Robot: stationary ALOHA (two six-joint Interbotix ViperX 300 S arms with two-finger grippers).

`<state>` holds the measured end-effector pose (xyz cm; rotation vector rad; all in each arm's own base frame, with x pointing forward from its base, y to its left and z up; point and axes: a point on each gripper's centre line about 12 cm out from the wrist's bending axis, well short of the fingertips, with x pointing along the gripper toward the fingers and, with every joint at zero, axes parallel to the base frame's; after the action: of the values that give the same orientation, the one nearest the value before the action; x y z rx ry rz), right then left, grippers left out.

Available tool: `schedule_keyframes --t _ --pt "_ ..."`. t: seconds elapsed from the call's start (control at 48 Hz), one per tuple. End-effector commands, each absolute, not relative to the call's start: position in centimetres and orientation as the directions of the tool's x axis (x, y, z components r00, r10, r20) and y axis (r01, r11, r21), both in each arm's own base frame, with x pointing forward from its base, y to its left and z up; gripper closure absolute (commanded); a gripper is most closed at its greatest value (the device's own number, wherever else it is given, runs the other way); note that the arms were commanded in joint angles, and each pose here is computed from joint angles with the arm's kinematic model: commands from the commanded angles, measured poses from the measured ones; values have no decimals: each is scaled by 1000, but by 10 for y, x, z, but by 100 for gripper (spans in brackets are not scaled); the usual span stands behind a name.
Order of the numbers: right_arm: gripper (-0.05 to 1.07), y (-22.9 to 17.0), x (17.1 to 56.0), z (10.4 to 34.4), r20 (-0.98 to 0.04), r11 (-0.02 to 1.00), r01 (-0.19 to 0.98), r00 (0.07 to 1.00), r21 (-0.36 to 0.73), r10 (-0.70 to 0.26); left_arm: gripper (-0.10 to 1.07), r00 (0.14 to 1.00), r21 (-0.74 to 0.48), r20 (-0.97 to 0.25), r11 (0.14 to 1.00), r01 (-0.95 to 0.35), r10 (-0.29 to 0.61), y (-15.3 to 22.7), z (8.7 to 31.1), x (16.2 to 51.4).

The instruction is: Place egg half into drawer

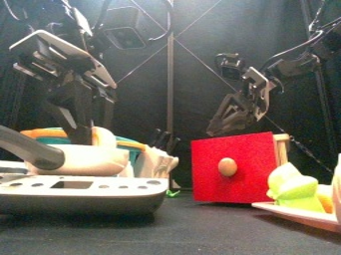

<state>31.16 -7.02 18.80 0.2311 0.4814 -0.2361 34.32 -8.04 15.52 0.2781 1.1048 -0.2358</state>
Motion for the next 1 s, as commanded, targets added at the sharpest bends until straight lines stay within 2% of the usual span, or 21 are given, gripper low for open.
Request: schedule_keyframes --t 0.0,0.146,0.271,0.417,0.542,0.729,0.854,0.979 --pt "41 -74 317 203 -438 946 277 881 167 -181 30 493 118 -868 940 319 -58 -81 178 352" --pt "41 -76 314 203 -436 943 286 880 172 -188 30 554 154 -831 932 327 -57 -80 195 355" --pt "41 -77 313 203 -435 942 289 880 173 -190 30 650 215 -757 915 340 -64 -78 213 363" --pt "41 -77 311 204 -432 940 292 881 174 -194 30 797 276 -594 903 330 -110 -75 232 385" --pt "41 -77 308 204 -432 941 292 881 173 -194 30 882 259 -449 925 278 -140 -62 236 406" --pt "41 -76 304 205 -429 940 293 882 174 -196 30 948 199 -302 966 166 -100 -28 234 429" --pt "41 -75 301 206 -424 940 293 884 176 -196 30 967 141 -250 986 94 -56 -10 230 444" --pt "41 -75 299 206 -424 940 293 884 176 -196 30 965 105 -262 993 44 -15 4 221 455"
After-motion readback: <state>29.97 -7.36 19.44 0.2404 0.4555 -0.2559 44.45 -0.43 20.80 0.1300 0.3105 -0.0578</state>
